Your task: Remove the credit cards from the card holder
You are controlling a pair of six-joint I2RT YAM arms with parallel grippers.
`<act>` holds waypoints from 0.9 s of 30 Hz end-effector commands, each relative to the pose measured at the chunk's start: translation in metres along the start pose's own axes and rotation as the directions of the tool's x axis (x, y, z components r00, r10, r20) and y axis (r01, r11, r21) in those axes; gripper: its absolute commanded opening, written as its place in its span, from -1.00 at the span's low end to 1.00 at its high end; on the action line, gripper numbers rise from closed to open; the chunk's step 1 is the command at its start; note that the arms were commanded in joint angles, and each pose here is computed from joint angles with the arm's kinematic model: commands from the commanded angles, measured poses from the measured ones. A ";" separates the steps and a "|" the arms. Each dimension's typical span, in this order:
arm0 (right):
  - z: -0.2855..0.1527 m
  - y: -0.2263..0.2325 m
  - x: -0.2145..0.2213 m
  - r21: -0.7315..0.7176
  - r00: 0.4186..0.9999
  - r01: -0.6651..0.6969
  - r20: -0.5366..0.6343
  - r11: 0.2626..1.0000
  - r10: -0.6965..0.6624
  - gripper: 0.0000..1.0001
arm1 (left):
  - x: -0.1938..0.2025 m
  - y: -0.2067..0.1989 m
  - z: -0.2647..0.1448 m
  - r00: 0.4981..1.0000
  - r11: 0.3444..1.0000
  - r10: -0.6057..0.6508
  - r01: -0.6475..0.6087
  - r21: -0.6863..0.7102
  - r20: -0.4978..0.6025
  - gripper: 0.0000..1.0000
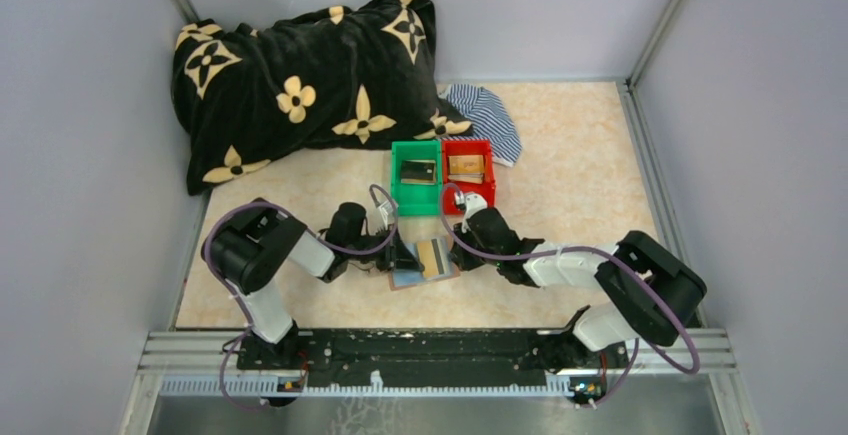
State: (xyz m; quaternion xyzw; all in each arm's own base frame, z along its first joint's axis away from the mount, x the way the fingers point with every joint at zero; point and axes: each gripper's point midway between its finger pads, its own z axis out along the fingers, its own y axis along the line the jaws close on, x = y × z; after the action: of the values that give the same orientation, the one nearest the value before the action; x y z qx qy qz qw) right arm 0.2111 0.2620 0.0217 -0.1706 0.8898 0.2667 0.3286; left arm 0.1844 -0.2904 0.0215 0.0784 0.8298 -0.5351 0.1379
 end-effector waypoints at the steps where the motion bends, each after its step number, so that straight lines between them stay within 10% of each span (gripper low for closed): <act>1: -0.003 0.000 0.013 -0.001 0.999 -0.005 -0.044 1.000 0.005 -1.00 | 0.000 0.000 0.002 1.000 1.000 0.010 -0.010 0.016 0.005 -1.00; 27: -0.001 0.032 -0.015 -0.083 0.999 0.047 0.000 0.995 -0.047 -1.00 | 0.006 0.000 -0.004 1.000 1.000 0.009 -0.008 0.019 -0.014 -1.00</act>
State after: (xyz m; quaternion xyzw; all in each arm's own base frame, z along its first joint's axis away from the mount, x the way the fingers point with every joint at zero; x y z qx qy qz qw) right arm 0.1994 0.2737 0.0350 -0.2011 0.8886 0.2741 0.3079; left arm 0.1815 -0.2902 0.0223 0.0764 0.8246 -0.5447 0.1322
